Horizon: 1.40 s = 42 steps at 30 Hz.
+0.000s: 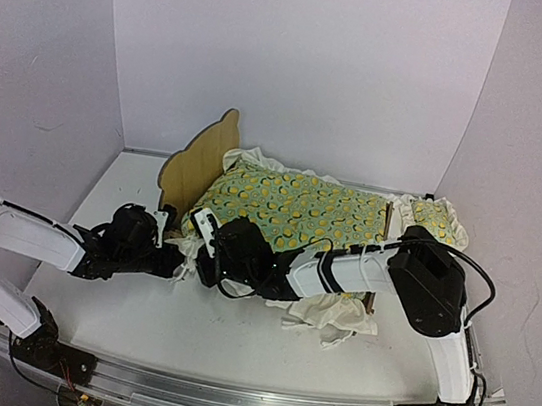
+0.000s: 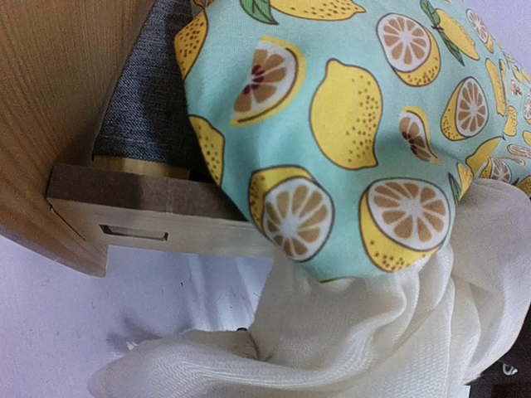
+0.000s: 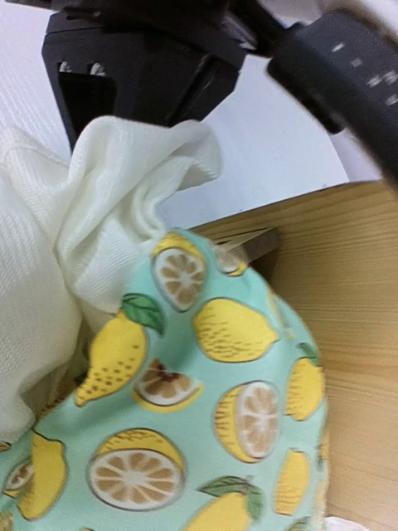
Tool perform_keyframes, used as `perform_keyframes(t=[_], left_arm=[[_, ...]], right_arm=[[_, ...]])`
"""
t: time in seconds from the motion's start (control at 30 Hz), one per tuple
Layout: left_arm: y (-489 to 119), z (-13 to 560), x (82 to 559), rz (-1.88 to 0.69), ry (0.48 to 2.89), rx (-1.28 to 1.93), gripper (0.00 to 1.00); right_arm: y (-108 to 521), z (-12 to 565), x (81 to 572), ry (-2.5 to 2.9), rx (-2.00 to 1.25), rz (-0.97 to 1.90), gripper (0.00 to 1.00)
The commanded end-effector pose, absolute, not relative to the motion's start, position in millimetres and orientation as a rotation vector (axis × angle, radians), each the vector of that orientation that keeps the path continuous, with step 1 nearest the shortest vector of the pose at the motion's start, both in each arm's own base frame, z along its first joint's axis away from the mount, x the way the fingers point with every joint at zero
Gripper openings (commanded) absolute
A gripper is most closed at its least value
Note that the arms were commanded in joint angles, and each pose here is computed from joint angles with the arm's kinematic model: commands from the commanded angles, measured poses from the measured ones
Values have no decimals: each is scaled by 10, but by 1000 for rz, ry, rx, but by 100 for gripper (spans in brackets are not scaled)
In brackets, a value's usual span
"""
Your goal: Set up the pet bed
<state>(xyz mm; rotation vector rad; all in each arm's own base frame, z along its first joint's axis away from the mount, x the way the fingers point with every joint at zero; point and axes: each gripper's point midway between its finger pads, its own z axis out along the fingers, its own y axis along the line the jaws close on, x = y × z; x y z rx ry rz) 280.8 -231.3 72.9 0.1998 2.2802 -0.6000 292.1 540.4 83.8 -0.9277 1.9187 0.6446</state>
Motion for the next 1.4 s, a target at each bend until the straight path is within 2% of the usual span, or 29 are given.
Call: perform_keyframes(t=[0.0, 0.4, 0.7, 1.0, 1.37], left_arm=[[-2409, 955, 2869, -662, 2235, 218, 0], [-2471, 1024, 2827, -744, 2241, 237, 0], [-2508, 1103, 2796, -798, 2238, 240, 0], [-2483, 1206, 2853, -770, 2237, 213, 0], [-2470, 1222, 2825, -769, 2252, 215, 1]], right_arm=[[5616, 1272, 3004, 1708, -955, 673, 0], [5743, 998, 3023, 1585, -1138, 558, 0], [5799, 846, 3002, 1631, -1099, 661, 0], [5742, 916, 2710, 1673, -1097, 866, 0], [5661, 650, 2591, 1814, -1117, 891, 0]])
